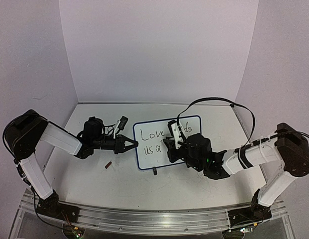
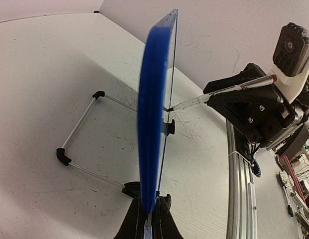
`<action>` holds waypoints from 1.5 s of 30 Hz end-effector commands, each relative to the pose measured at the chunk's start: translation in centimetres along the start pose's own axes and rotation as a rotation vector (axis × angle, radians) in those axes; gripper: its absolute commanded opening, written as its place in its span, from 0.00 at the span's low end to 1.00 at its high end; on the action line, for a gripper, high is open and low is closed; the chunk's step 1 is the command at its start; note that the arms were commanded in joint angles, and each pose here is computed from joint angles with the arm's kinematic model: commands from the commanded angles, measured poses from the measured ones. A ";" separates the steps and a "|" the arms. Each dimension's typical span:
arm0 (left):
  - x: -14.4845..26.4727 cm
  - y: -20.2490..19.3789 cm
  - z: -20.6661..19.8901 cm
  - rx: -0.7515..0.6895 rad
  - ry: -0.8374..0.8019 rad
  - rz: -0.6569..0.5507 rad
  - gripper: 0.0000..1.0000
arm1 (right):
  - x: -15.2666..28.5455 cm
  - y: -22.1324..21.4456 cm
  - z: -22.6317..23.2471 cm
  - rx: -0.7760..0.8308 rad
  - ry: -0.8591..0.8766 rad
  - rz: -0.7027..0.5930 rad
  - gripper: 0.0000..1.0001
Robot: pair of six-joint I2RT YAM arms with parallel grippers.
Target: Write a sentence on the whiteboard
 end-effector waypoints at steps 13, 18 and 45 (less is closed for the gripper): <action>0.7 1.8 -0.5 -0.071 0.013 -0.053 0.00 | 0.8 -3.6 -1.0 -0.060 -0.030 0.089 0.00; 0.6 1.7 -0.4 -0.069 0.012 -0.051 0.00 | 1.0 -3.7 -1.3 -0.064 -0.048 0.092 0.00; 0.6 1.9 -0.4 -0.070 0.010 -0.054 0.00 | 0.8 2.4 -0.8 -0.058 -0.006 -0.080 0.00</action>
Point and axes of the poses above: each gripper's point midway between its finger pads, its own x axis back along the fingers, its own z axis along the line the jaws close on, y = z × x, the point moved 5 cm from there along x, back along the fingers, and after that the axes turned 14 degrees about -x, right-handed, at the moved point
